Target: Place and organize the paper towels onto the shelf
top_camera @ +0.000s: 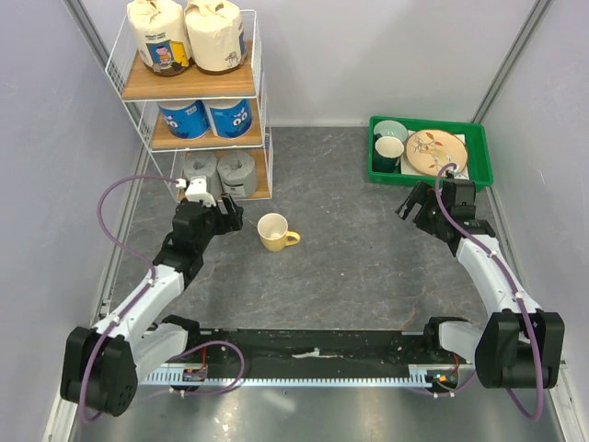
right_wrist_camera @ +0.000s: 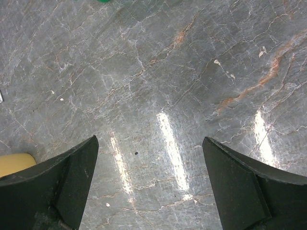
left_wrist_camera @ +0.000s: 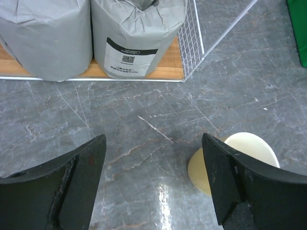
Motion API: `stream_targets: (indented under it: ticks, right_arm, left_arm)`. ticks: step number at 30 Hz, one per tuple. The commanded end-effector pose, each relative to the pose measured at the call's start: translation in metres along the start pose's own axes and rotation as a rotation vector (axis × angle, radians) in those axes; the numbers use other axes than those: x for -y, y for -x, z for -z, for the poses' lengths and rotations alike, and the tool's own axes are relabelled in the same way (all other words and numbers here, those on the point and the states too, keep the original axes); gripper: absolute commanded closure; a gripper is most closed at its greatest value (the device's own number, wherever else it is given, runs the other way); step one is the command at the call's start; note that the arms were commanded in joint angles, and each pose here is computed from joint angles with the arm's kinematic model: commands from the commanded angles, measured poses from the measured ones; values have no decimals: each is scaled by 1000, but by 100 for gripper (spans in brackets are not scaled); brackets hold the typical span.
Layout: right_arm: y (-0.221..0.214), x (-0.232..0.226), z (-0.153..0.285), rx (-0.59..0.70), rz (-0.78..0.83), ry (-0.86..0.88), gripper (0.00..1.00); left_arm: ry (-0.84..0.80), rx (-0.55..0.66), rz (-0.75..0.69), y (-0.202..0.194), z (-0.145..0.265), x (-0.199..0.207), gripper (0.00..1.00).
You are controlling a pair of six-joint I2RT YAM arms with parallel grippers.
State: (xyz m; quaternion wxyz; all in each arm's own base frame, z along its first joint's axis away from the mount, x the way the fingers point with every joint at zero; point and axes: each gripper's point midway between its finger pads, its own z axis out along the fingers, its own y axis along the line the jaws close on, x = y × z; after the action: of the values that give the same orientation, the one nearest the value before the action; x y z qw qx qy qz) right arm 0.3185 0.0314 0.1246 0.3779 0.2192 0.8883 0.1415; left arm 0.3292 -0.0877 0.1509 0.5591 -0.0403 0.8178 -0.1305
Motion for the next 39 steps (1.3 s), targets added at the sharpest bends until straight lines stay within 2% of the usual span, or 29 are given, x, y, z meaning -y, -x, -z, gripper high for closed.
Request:
stream_targets:
  ticks: [1, 8, 10, 18, 24, 27, 39]
  right_arm:
    - [7, -3, 1, 29, 16, 19, 2]
    - [5, -2, 1, 25, 14, 17, 2]
    - [4, -2, -1, 20, 16, 14, 2]
    - [6, -2, 0, 26, 21, 12, 2]
    - [7, -1, -1, 29, 22, 7, 2]
    - [7, -1, -2, 27, 21, 8, 2]
    - [7, 0, -1, 30, 21, 2, 2]
  left_arm:
    - [1, 112, -85, 18, -14, -3, 13]
    - [140, 97, -126, 18, -36, -27, 13]
    - [145, 134, -130, 23, -39, -28, 13]
    - [173, 163, -203, 27, -55, -38, 14]
    - [117, 126, -213, 26, -64, -36, 14]
    - [93, 89, -171, 24, -70, -38, 14]
    - [-15, 58, -125, 26, -80, -30, 14]
